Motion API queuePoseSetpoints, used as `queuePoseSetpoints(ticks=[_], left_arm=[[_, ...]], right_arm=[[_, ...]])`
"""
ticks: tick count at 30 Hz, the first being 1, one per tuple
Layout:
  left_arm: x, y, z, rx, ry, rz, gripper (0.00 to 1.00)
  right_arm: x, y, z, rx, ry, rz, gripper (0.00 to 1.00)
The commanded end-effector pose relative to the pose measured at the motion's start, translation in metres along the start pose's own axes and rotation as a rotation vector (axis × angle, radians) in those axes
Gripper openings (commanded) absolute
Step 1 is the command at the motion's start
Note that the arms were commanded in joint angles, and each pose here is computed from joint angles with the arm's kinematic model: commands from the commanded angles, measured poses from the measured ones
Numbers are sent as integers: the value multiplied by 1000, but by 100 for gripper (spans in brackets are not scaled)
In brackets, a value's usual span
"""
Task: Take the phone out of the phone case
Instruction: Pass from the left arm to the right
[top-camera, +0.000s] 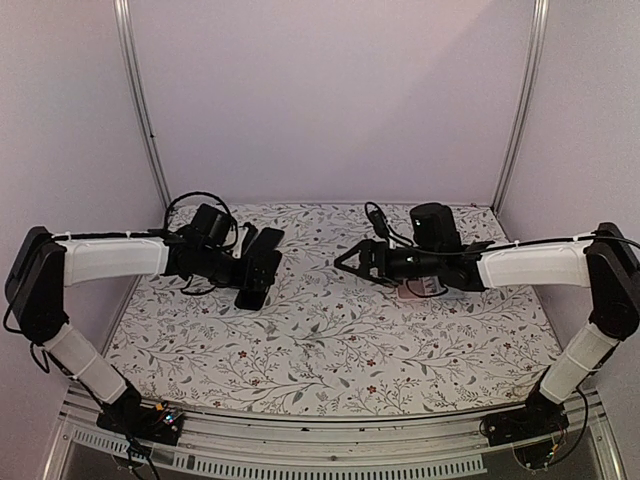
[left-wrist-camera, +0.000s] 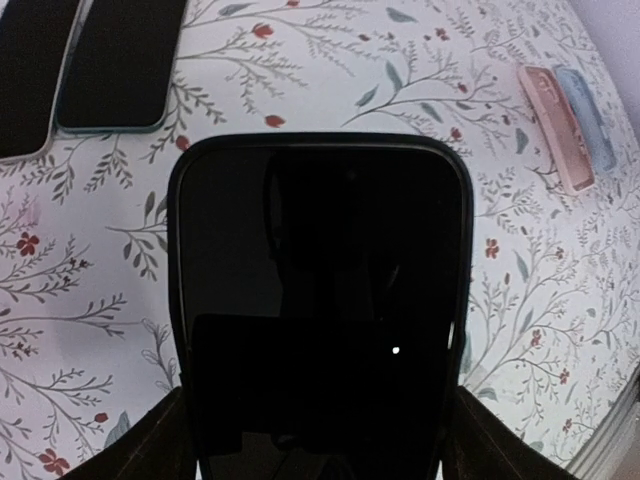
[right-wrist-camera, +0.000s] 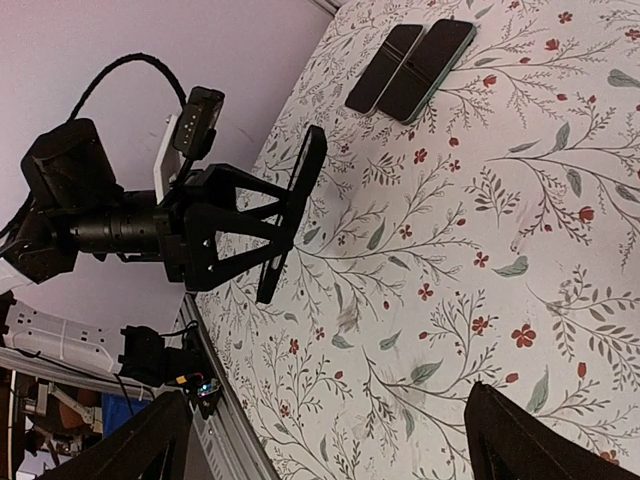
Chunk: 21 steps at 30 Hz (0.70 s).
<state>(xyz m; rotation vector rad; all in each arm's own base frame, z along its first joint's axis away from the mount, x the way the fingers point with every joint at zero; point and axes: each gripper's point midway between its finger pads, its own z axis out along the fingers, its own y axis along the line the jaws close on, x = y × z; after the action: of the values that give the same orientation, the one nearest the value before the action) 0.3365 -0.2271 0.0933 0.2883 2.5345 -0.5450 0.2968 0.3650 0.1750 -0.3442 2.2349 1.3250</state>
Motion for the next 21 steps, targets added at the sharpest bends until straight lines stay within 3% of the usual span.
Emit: queuePoseSetpoints(ticks=[1,14,21], left_arm=[[-28,-54,-22,162,-139,77,50],[-40,-144,-46,325,-251,264,51],[-40,-177,-43,343,-254,360,51]], right_arm=[[-10,31,18,-84,-8,-10,98],[-22,43,41,-98,-14,18,91],[-23,40,42,-75,-15,42,82]])
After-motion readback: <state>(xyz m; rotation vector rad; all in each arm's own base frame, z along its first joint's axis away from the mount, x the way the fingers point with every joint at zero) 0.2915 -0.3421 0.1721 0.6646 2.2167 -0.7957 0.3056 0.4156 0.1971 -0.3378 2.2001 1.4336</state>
